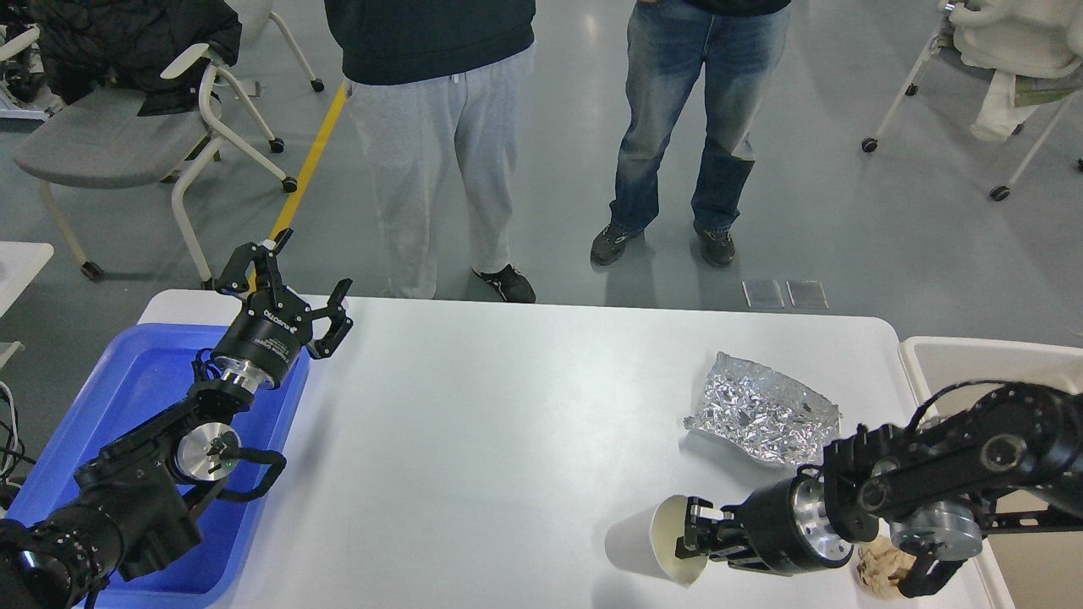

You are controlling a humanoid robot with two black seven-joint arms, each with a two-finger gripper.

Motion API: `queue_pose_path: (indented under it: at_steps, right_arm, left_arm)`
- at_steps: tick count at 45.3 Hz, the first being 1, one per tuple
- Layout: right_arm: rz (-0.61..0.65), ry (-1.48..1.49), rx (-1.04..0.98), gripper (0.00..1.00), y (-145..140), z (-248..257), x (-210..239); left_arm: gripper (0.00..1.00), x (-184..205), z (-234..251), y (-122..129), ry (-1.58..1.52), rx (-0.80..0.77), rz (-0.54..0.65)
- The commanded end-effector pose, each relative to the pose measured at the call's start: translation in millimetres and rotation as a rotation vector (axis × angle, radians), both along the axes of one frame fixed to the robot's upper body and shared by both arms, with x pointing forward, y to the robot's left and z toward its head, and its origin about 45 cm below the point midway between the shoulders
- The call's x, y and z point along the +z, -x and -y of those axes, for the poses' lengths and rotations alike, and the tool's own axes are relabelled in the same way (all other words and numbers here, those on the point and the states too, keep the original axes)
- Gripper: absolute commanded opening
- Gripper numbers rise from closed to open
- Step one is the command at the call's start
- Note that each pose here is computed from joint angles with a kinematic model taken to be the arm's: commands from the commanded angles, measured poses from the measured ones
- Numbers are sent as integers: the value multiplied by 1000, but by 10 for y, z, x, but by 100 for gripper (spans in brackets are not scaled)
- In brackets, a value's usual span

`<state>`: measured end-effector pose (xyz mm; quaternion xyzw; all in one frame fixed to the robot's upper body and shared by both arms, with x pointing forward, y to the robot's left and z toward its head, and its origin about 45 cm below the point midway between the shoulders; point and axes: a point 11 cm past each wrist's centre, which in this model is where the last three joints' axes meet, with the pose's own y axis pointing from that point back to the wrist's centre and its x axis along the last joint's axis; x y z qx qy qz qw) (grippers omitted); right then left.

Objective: Tidy desktop
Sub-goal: 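Lift the paper cup and carry it over the white bin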

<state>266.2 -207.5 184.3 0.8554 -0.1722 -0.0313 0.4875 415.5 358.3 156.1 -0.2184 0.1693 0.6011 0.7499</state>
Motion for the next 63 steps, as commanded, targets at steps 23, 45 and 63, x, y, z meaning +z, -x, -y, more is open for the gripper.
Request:
queue_pose_path:
  at_steps: [23, 45, 63]
  right_arm:
    - [330, -189, -144, 0, -815, 492, 2296]
    - [470, -161, -622, 0, -1085, 1644, 2314]
    - [483, -45, -1293, 0, -754, 3130, 1525]
  left_arm:
    - [100, -1, -3, 1, 0, 0, 0]
    - [100, -1, -3, 1, 0, 0, 0]
    - [100, -1, -3, 1, 0, 0, 0]
